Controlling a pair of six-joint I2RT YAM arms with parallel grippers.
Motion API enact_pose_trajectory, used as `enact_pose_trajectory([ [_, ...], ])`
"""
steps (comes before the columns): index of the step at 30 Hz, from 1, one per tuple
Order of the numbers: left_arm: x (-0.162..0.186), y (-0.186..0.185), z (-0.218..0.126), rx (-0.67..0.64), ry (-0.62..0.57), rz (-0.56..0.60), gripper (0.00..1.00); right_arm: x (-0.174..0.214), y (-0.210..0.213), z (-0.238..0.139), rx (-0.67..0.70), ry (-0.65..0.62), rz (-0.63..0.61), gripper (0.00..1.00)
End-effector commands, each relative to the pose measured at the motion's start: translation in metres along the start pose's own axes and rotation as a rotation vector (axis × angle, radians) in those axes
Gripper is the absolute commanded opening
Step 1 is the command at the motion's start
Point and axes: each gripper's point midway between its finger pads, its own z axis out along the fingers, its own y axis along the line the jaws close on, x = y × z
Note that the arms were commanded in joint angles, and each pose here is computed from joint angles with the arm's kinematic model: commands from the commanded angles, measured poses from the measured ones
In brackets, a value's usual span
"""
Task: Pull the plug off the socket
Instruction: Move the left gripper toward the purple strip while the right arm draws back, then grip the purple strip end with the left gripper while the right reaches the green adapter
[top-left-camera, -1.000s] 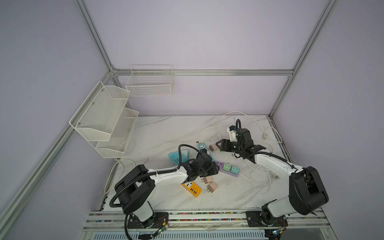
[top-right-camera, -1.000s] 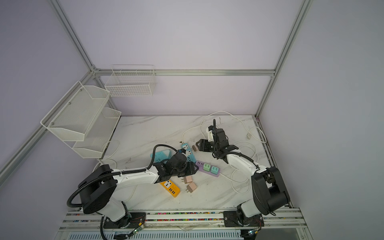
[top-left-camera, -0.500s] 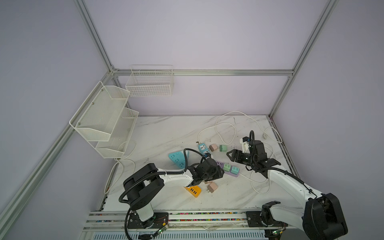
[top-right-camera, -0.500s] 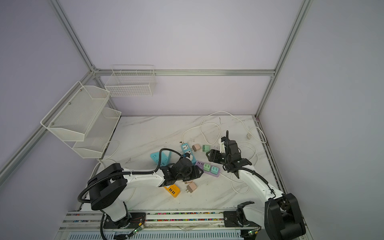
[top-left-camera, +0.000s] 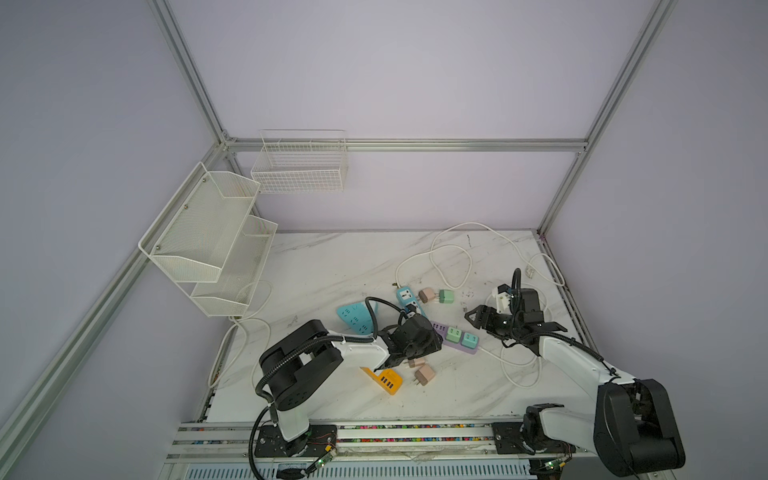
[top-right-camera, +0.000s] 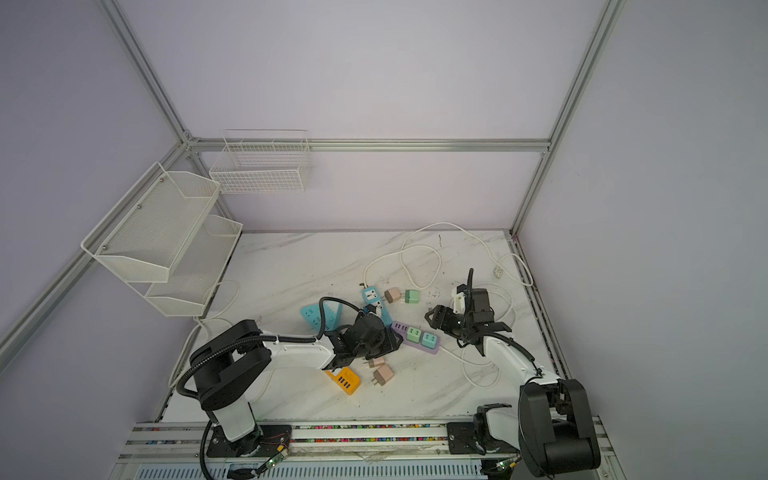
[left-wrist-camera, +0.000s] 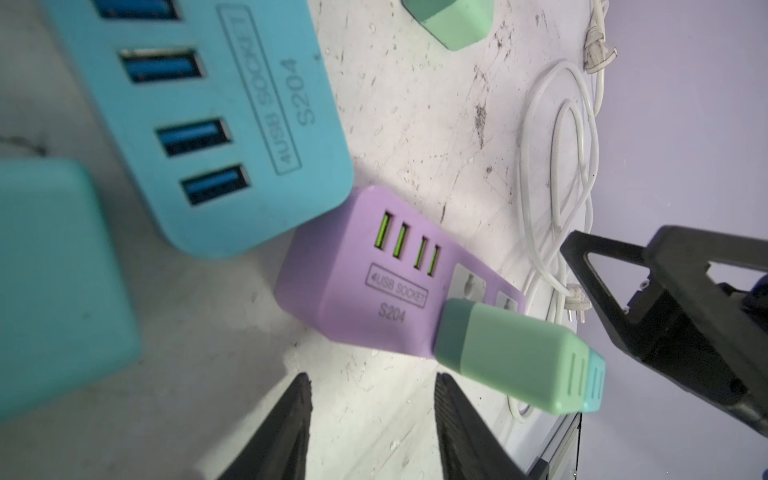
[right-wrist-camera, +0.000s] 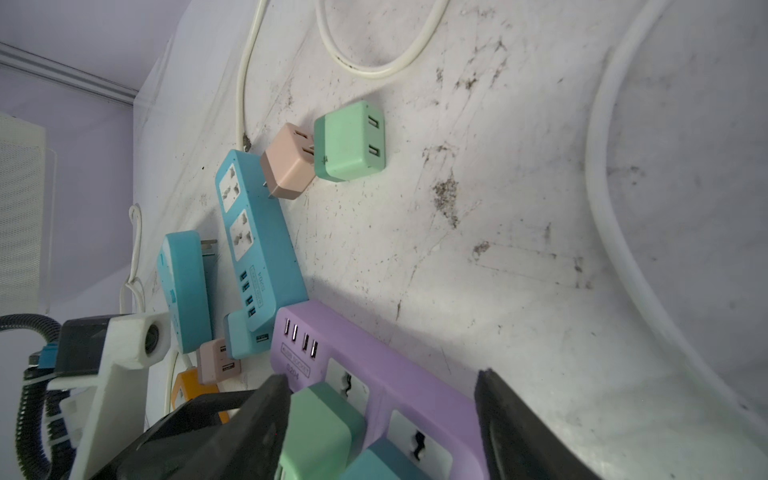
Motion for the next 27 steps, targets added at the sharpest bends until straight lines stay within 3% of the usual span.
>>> enact_pose_trajectory([
  [1,-0.021,-0.041,0.000,0.101,-0.045,-0.009,0.48,0.002,-0.009,0.002,0.009,0.005,0.016,0.68],
  [14,-0.046,-0.050,0.012,0.127,-0.060,0.013,0.47,0.010,-0.034,0.010,0.068,-0.004,0.123,0.42],
  [27,-0.072,-0.065,0.034,0.139,-0.055,0.055,0.46,0.018,-0.049,0.005,0.136,-0.015,0.168,0.33],
])
